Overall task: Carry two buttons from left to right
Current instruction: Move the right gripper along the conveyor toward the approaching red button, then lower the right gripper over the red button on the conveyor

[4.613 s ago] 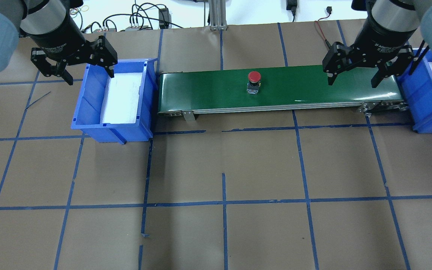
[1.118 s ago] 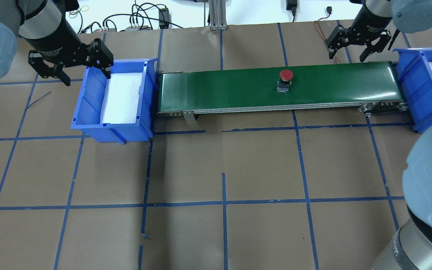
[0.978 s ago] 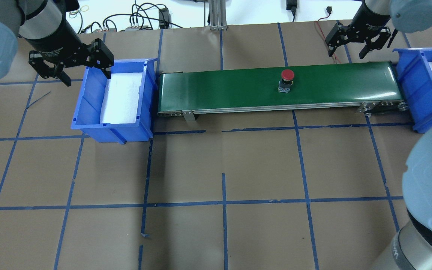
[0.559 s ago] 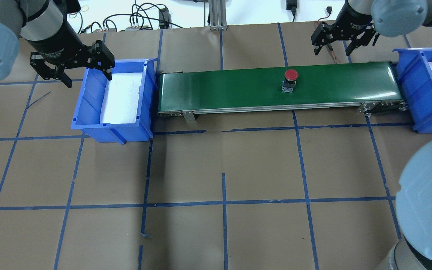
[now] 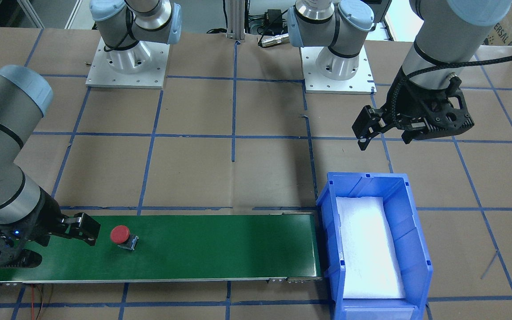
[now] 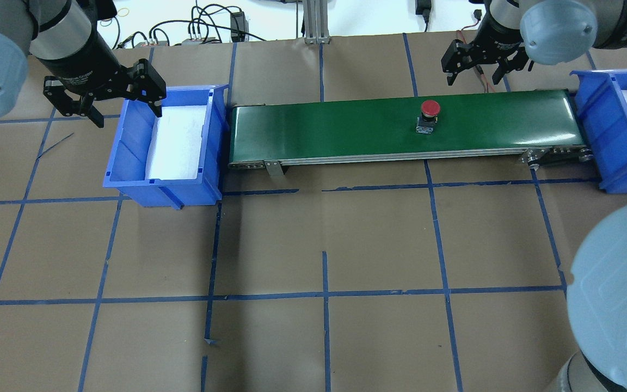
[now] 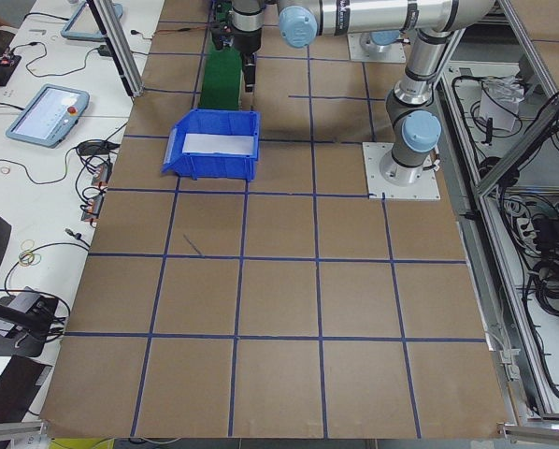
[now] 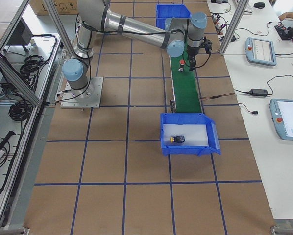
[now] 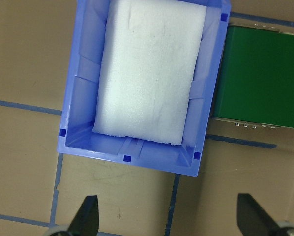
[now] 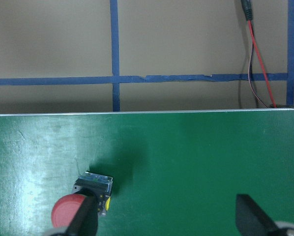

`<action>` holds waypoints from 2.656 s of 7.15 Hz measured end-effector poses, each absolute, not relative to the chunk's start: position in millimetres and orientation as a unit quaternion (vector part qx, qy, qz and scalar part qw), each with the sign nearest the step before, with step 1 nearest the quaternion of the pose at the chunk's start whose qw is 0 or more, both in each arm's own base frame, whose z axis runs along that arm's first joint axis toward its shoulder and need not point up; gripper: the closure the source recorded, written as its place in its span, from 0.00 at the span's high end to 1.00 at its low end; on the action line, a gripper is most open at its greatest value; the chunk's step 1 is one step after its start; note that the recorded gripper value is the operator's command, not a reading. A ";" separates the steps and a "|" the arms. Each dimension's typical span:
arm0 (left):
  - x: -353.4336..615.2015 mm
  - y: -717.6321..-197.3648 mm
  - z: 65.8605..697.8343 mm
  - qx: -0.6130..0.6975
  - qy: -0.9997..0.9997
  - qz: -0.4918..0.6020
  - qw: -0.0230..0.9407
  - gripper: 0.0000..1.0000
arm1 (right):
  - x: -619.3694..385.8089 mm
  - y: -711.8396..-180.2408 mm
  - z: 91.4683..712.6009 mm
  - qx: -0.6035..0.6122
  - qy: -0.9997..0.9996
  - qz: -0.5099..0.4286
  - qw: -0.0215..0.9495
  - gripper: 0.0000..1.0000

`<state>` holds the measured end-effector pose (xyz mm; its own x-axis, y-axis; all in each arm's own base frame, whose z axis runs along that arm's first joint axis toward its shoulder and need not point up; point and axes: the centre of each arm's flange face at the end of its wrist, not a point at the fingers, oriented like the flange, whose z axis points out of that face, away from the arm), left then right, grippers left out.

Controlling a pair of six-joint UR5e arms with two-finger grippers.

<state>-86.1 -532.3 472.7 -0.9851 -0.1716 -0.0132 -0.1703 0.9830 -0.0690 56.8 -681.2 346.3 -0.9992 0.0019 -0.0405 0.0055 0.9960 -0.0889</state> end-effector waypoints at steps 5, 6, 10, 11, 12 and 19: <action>-86.1 -532.4 472.8 -0.086 0.996 -0.034 0.010 1.00 | 58.2 -676.4 332.5 0.014 0.999 -0.039 0.024 1.00; -86.1 -532.4 472.8 -0.087 0.996 -0.034 0.010 1.00 | 58.3 -675.2 330.7 0.014 0.999 -0.040 0.023 1.00; -86.1 -532.6 472.5 -0.087 0.996 -0.034 0.010 1.00 | 58.4 -674.2 329.9 0.013 0.999 -0.043 0.023 1.00; -86.1 -532.6 472.5 -0.087 0.996 -0.034 0.010 1.00 | 58.5 -674.0 329.1 0.013 0.999 -0.043 0.024 1.00; -86.1 -532.5 472.7 -0.087 0.996 -0.035 0.009 1.00 | 58.6 -673.8 327.1 0.013 0.999 -0.041 0.024 1.00; -86.1 -532.7 472.3 -0.087 0.996 -0.034 0.009 1.00 | 55.2 -669.0 286.9 0.015 1.000 -0.004 0.017 0.90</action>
<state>-86.1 -532.7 472.3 -0.9846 -0.1742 -0.0130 -0.1729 0.9825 -0.0695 55.2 -669.0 286.9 -0.9990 0.0290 -0.0331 0.0293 0.9995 -0.0070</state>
